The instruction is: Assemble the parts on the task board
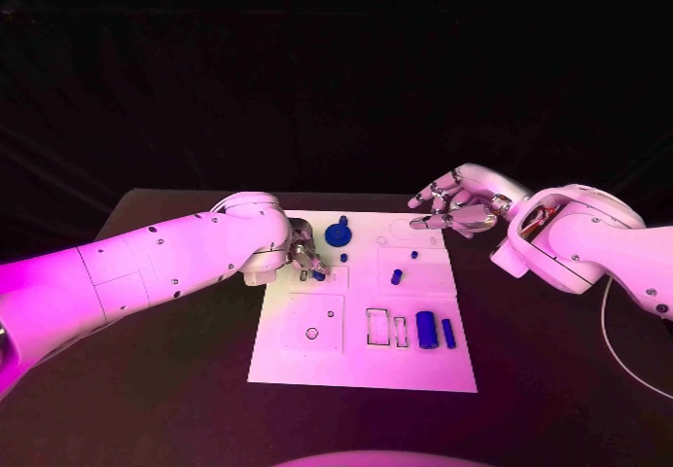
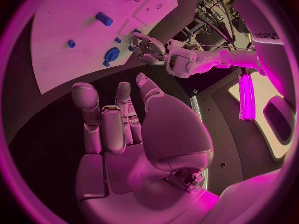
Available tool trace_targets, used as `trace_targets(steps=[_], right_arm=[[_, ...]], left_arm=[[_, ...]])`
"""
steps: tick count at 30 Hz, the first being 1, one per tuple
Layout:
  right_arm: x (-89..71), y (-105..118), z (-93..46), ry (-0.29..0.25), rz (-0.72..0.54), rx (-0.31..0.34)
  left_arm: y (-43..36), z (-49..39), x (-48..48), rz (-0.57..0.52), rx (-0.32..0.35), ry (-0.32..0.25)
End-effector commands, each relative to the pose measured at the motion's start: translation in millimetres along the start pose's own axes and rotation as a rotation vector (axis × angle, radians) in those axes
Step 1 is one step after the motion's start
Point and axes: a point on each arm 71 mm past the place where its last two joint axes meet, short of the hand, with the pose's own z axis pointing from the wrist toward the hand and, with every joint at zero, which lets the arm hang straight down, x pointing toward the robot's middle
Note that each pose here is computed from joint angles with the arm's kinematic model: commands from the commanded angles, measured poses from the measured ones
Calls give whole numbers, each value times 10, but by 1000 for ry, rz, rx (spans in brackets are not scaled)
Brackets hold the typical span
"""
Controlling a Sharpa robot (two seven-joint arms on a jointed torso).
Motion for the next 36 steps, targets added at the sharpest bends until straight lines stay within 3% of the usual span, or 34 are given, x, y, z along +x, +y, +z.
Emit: trace_targets(steps=[1,24,36], right_arm=[[8,5,-4,9,-8,-2],[-2,26,-1,-12,-5,-13],[-15,4,-1,-19,0,-2]], left_arm=[[0,30,75,25,-7,47],[9,42,55,20,-20,29],[47,13,-15,-3,-22,-5]])
